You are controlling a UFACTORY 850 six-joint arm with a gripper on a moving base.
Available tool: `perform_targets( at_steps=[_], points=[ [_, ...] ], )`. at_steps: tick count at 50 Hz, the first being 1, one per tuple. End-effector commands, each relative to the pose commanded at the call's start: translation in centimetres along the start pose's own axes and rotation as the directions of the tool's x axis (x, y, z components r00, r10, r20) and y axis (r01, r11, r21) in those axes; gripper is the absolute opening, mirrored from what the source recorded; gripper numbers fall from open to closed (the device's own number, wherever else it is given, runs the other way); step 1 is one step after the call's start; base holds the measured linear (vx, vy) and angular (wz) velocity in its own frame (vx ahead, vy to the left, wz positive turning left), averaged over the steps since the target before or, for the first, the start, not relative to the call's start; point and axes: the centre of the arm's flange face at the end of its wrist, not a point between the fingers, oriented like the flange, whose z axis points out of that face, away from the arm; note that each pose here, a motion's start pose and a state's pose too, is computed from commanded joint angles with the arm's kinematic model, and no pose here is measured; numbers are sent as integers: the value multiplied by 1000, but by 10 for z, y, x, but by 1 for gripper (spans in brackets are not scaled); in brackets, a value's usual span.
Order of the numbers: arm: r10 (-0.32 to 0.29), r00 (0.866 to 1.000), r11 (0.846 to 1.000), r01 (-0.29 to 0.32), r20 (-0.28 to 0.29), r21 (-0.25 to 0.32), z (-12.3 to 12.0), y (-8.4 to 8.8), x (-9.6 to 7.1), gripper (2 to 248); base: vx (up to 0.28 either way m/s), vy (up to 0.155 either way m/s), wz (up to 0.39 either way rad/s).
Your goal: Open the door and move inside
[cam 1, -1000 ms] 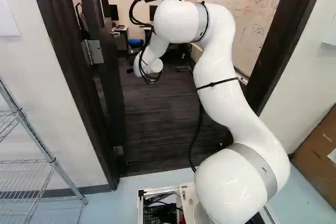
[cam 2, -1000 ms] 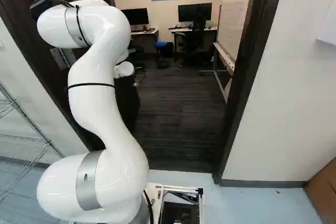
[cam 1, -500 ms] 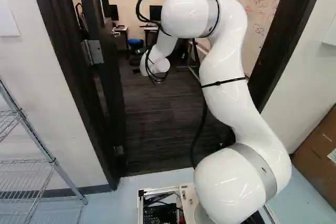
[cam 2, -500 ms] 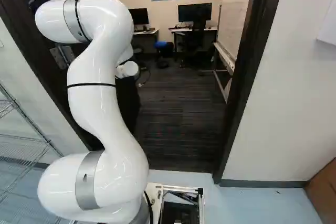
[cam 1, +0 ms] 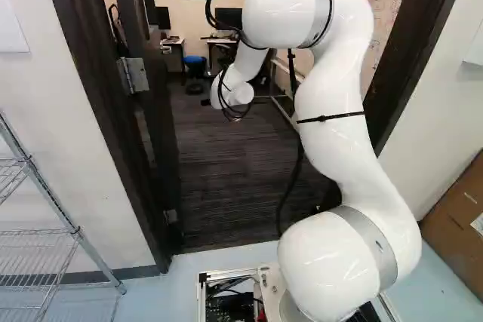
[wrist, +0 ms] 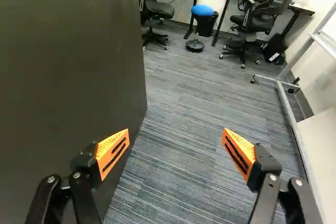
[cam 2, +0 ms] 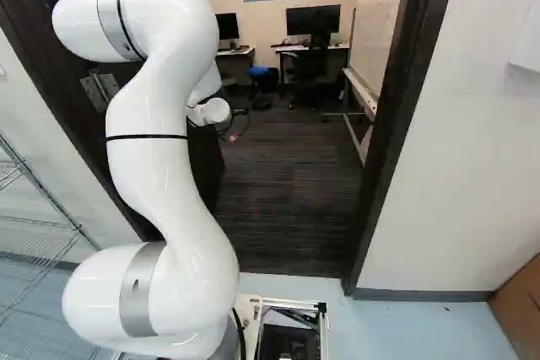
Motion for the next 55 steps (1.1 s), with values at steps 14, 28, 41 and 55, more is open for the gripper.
perform_targets(
  at_steps=[14,28,41,55],
  points=[
    [16,1000,999,-16,14,-28,-16,19,-7,247,0,0,0],
    [34,999,998,-32,26,-58,-31,38,-15,247,0,0,0],
    [51,998,995,-48,36,-86,-45,55,-22,247,0,0,0],
    [70,997,991,-65,45,-118,-60,73,-30,247,0,0,0]
  ],
)
